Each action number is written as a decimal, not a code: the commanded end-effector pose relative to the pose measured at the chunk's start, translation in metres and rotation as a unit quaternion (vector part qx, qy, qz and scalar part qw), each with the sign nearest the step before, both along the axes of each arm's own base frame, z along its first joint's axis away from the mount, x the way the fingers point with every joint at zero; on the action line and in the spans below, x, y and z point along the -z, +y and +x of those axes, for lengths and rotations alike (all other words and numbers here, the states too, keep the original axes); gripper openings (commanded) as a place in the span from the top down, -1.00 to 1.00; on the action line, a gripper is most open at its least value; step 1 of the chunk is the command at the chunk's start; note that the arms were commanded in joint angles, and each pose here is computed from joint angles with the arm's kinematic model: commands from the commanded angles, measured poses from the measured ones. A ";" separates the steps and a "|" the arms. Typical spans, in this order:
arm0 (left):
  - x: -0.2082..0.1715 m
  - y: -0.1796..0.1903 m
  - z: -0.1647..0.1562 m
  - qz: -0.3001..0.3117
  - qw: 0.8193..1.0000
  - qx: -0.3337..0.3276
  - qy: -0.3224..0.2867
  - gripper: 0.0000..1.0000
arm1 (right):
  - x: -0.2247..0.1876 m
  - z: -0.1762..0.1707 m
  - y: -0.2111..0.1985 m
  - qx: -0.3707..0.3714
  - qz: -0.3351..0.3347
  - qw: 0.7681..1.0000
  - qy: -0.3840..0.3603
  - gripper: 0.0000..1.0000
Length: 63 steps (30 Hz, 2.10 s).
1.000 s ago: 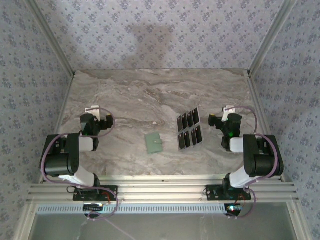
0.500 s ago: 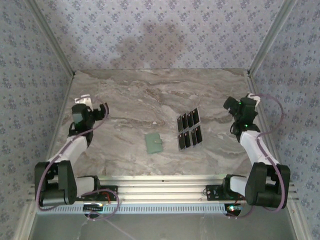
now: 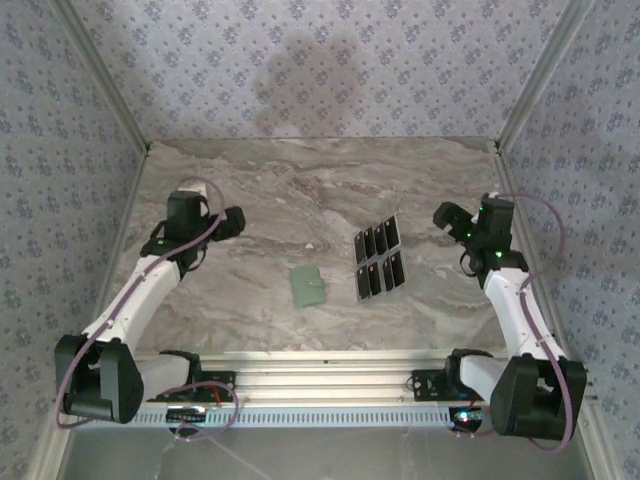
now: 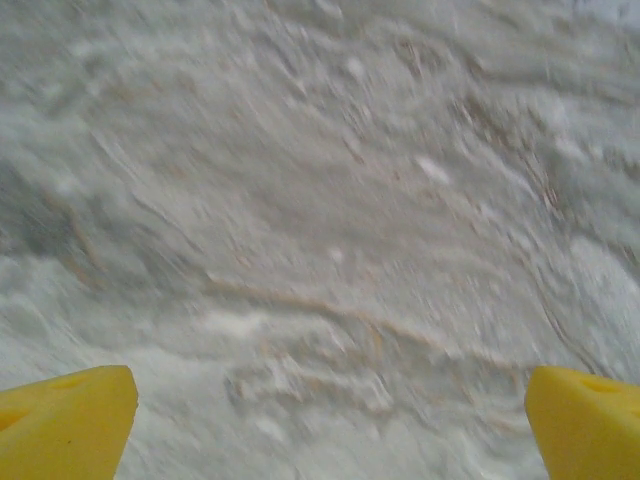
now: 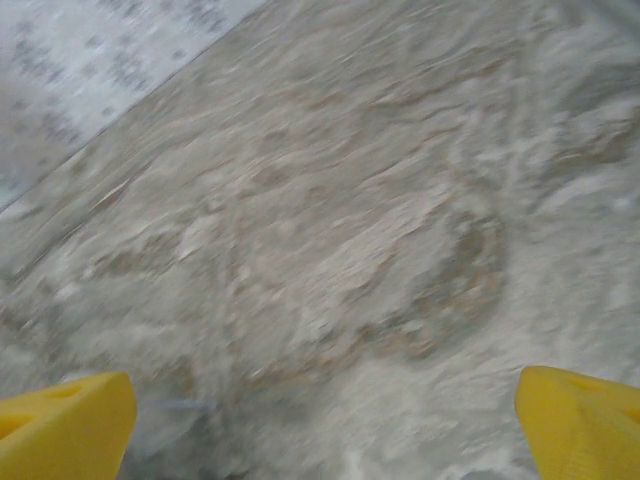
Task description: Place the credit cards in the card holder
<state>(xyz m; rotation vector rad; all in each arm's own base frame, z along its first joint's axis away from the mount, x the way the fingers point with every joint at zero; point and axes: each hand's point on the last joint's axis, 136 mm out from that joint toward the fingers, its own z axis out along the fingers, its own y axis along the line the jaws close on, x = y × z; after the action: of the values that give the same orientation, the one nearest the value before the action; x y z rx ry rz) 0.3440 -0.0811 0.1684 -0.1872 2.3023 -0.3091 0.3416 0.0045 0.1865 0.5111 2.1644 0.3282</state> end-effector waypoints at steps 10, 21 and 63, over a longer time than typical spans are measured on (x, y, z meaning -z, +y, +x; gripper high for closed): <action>0.056 -0.047 -0.067 -0.008 0.995 0.005 0.100 -1.00 | -0.004 -0.068 0.143 -0.207 -0.076 0.973 0.068 -0.88; 0.057 -0.024 -0.074 -0.031 0.994 -0.065 0.083 -1.00 | 0.045 -0.084 0.254 -0.288 -0.150 0.934 0.148 -0.68; 0.084 -0.009 -0.063 -0.067 0.987 -0.078 0.123 -1.00 | 0.142 -0.078 0.327 -0.304 -0.307 0.868 0.243 0.33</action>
<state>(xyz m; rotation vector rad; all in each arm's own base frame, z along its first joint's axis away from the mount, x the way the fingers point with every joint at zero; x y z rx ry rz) 0.2807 -0.0905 0.0869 -0.5082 2.4907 -0.3744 0.2639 0.3340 0.0455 -0.5088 2.7172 -0.1328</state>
